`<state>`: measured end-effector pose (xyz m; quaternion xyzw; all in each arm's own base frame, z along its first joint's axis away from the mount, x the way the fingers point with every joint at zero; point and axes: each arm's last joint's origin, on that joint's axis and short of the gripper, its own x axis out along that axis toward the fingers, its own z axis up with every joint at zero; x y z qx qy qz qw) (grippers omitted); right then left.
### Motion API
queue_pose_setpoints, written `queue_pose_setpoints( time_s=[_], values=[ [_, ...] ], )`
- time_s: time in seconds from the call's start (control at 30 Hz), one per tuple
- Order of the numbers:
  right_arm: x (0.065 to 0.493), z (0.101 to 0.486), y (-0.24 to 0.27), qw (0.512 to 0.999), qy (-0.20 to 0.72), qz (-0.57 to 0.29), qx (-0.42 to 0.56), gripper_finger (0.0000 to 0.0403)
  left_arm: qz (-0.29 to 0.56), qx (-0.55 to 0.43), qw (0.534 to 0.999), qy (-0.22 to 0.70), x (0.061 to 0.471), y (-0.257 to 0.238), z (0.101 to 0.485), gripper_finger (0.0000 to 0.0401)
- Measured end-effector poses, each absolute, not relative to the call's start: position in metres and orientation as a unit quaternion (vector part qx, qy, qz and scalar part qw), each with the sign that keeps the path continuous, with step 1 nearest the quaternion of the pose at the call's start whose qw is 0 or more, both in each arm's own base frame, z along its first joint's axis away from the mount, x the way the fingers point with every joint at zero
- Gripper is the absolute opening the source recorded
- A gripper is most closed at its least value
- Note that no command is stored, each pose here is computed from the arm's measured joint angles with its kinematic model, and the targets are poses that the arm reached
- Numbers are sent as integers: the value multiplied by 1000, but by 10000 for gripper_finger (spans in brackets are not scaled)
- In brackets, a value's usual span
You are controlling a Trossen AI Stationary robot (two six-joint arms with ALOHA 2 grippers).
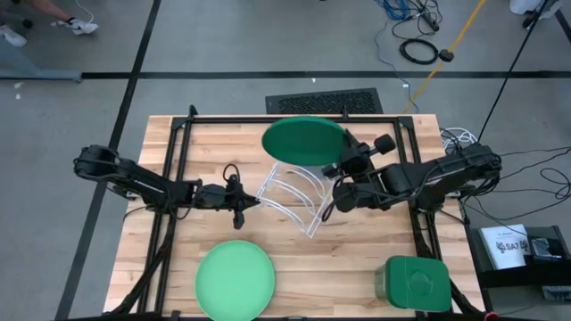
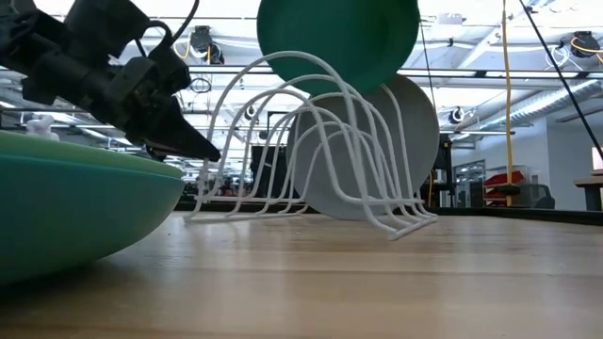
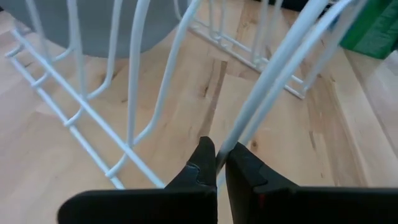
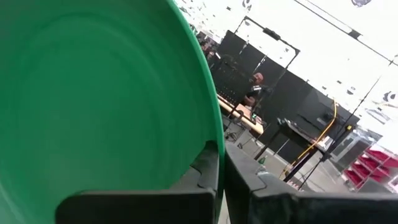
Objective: Sort dishes
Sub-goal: Put the dark green plate into the dish rack
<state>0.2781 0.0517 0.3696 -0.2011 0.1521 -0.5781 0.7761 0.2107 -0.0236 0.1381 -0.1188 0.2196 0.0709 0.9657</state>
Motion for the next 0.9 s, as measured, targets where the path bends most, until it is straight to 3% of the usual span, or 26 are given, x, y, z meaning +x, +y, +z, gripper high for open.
queue_pose_setpoints(
  time_s=[0.37,0.9],
  values=[
    [278,369,52,772,159,-577,-212,1,14,-110,970,214,242,-42,137,4],
    [292,338,61,748,223,-548,-302,1,-11,-89,973,214,290,-57,139,13]
  ],
)
